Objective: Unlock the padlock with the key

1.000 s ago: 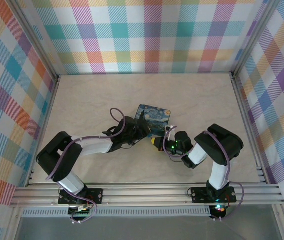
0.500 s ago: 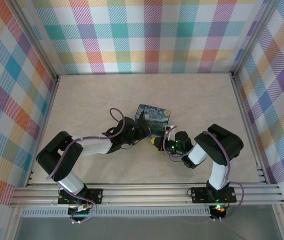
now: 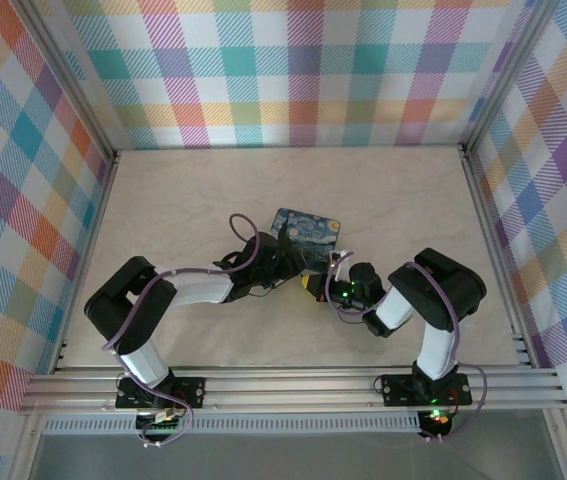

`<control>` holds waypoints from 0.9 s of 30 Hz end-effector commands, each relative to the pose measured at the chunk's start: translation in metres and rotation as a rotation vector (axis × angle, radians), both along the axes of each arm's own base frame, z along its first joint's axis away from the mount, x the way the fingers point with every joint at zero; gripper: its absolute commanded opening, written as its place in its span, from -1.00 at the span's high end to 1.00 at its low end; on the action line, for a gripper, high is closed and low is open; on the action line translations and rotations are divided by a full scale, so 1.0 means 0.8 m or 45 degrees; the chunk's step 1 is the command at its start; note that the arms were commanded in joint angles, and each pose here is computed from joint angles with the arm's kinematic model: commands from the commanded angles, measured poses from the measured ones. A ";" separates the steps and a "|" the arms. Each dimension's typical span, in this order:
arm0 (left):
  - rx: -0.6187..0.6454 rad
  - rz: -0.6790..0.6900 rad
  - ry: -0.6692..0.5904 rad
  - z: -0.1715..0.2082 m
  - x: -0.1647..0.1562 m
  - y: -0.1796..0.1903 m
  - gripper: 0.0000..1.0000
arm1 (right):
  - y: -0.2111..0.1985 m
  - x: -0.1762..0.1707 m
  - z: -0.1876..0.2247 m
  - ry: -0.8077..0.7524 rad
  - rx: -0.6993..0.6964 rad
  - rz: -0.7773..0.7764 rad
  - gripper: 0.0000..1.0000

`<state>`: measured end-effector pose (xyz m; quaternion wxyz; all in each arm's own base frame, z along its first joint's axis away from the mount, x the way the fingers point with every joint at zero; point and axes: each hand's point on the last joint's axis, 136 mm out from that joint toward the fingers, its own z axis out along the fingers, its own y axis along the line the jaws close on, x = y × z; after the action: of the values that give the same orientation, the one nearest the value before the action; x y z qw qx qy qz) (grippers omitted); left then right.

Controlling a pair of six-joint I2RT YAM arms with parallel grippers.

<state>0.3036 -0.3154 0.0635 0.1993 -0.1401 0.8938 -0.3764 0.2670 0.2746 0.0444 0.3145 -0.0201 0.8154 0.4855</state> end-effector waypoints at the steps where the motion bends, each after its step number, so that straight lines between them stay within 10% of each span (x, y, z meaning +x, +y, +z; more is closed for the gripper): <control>1: 0.035 -0.002 -0.011 -0.001 0.003 -0.006 -0.06 | 0.007 0.001 0.016 -0.040 0.054 0.021 1.00; 27: 0.078 0.060 -0.012 -0.016 0.007 -0.010 0.16 | 0.010 0.003 0.017 -0.038 0.059 0.022 1.00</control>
<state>0.3071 -0.3195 0.0485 0.2094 -0.1548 0.9002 -0.3491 0.2664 0.2749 0.0443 0.3130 -0.0210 0.8155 0.4864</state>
